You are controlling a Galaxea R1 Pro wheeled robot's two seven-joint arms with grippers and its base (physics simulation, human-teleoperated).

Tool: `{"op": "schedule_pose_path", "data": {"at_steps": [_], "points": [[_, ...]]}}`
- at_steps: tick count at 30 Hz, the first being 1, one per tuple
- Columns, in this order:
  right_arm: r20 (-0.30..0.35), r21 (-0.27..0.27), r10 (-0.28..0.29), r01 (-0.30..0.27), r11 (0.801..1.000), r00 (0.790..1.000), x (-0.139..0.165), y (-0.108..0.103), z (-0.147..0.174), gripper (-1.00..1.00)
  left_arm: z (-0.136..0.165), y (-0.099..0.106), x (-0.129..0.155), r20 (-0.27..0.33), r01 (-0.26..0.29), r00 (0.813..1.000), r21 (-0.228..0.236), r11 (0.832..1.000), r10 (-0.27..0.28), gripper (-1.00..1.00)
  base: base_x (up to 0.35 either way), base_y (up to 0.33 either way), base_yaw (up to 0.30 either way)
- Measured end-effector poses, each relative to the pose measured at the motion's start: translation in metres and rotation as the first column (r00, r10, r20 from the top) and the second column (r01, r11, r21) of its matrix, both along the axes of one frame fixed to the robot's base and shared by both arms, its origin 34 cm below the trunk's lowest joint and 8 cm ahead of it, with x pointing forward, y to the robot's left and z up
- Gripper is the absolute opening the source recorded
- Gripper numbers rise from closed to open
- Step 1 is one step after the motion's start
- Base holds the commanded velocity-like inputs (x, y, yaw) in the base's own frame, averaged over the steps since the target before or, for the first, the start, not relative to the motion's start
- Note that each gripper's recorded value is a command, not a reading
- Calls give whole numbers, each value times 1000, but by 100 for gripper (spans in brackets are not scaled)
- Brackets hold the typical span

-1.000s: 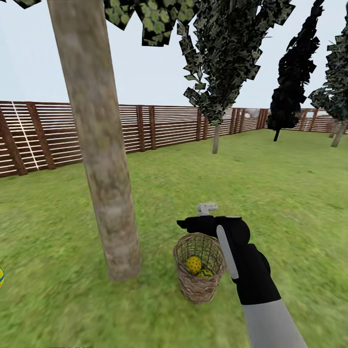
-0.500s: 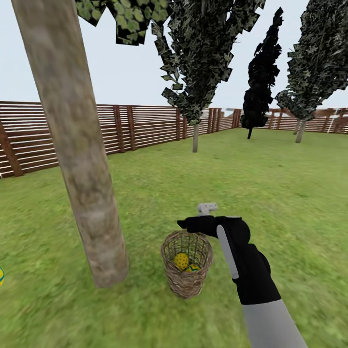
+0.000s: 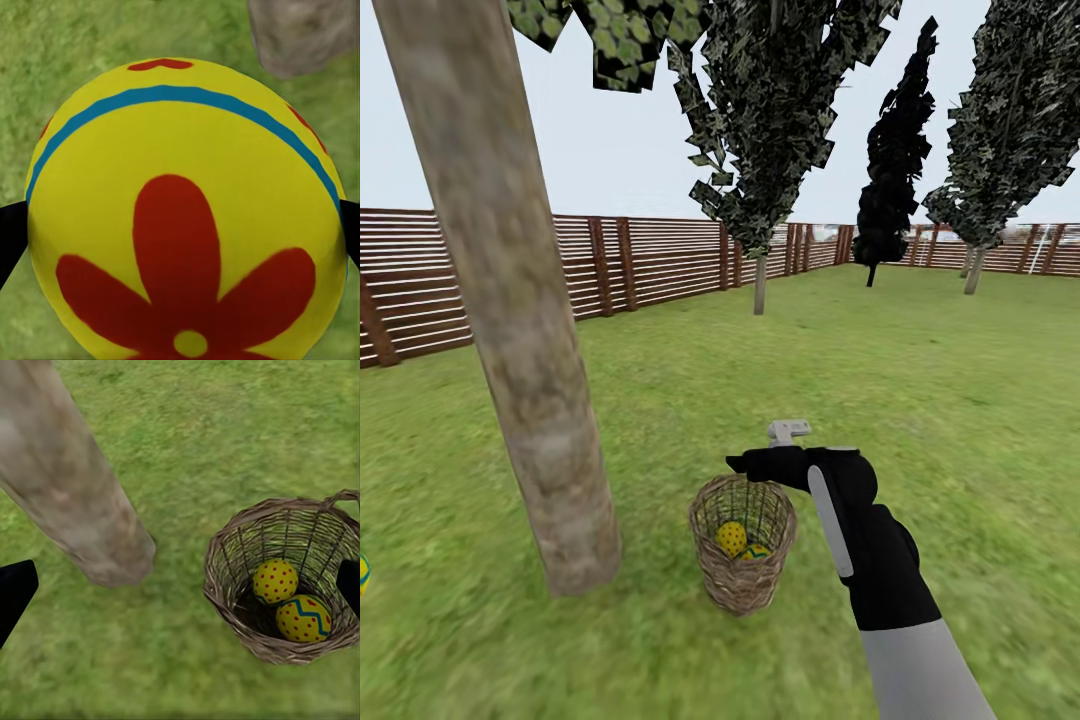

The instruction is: Take the three Easter eggs out of the wicker basket on the lawn in the garden, then place them on the lawn next to a single tree (choose any tree) so that all three eggs are next to the same tree and none are left in the basket.

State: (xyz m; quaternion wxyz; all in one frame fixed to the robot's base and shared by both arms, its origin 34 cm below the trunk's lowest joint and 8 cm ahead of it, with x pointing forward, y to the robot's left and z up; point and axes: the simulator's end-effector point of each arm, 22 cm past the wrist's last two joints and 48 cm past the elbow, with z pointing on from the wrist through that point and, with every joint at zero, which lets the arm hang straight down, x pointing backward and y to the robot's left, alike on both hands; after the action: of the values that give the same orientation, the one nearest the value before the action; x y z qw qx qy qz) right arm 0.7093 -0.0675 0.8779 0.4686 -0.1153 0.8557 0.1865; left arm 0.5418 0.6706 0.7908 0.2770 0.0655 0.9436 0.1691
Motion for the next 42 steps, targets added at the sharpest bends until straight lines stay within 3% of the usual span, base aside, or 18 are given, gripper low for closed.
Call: {"op": "schedule_pose_path", "data": {"at_steps": [12, 23, 42], "points": [[-1, -1, 1, -1, 1000, 1000, -4, 0, -25, 100, -30, -6, -2, 3, 3, 1000, -16, 1000, -3, -100, 0, 0, 0], [-7, -1, 2, -2, 1000, 1000, -9, 1, -50, 100, -72, -27, -1, 4, 14, 1000, -62, 998, -14, -100, 0, 0, 0], [-4, 10, 13, -13, 1000, 1000, -19, 5, -88, 100, -113, -28, -9, 5, 15, 1000, -67, 998, -15, -100, 0, 0, 0]]}}
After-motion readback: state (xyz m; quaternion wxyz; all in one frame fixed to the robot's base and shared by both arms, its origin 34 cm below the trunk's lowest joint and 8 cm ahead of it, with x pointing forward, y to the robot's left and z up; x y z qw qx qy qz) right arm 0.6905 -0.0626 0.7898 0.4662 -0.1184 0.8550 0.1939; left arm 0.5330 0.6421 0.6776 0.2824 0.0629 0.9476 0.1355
